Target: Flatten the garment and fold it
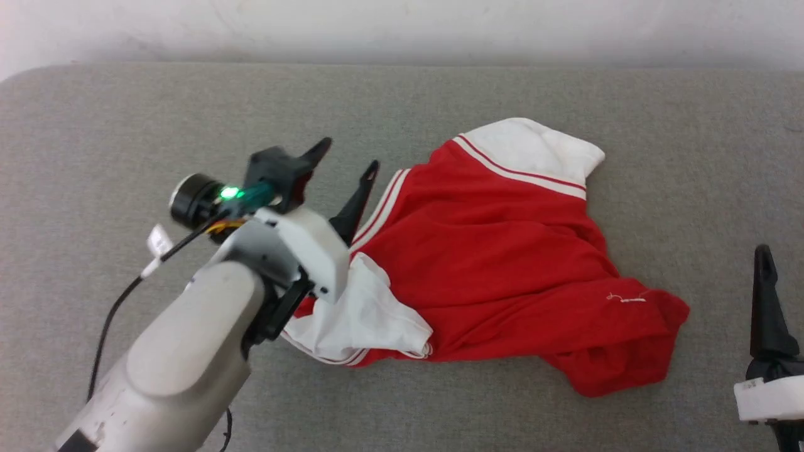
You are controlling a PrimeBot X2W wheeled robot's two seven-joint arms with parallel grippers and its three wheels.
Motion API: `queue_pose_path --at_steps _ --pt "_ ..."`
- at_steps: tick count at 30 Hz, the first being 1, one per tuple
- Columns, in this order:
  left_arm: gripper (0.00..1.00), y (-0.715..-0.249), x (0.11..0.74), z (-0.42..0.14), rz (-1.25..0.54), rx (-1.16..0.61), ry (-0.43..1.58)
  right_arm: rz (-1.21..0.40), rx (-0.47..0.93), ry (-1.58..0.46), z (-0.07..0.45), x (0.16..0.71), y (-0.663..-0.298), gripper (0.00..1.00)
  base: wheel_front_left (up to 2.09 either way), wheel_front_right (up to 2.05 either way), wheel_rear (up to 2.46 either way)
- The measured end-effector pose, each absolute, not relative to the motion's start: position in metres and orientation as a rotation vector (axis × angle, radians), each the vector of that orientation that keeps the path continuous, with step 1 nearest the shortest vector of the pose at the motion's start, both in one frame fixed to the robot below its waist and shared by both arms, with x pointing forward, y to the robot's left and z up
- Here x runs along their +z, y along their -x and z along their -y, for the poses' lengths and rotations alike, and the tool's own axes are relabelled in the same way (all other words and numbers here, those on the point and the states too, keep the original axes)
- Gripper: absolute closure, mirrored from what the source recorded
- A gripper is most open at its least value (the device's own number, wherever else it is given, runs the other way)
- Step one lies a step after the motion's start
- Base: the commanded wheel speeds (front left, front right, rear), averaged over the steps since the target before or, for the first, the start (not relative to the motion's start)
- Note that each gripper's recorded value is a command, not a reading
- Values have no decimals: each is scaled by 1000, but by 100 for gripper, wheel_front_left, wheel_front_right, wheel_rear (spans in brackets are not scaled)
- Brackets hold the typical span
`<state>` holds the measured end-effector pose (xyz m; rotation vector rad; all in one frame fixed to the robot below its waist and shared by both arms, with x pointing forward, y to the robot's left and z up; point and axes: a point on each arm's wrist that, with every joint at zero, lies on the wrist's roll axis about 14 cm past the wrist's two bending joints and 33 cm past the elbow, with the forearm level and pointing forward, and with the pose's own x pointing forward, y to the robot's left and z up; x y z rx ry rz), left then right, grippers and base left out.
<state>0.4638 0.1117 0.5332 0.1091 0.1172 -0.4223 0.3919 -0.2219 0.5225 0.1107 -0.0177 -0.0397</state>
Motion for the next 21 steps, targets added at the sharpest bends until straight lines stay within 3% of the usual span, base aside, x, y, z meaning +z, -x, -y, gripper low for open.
queue_pose_path --at_steps 15,16,17,21 --pt "0 -482 384 -62 -714 -596 -221 -24 -145 -77 255 505 -389 0 0 0 0" --pt "53 -486 383 -60 -717 -599 -230 -26 -153 -74 257 504 -388 0 0 0 0" --pt "100 -489 383 -58 -715 -603 -231 -28 -161 -72 259 503 -387 0 0 0 0" --pt "100 -497 385 -46 -668 -641 -251 -33 -185 -67 267 502 -382 0 0 0 0"
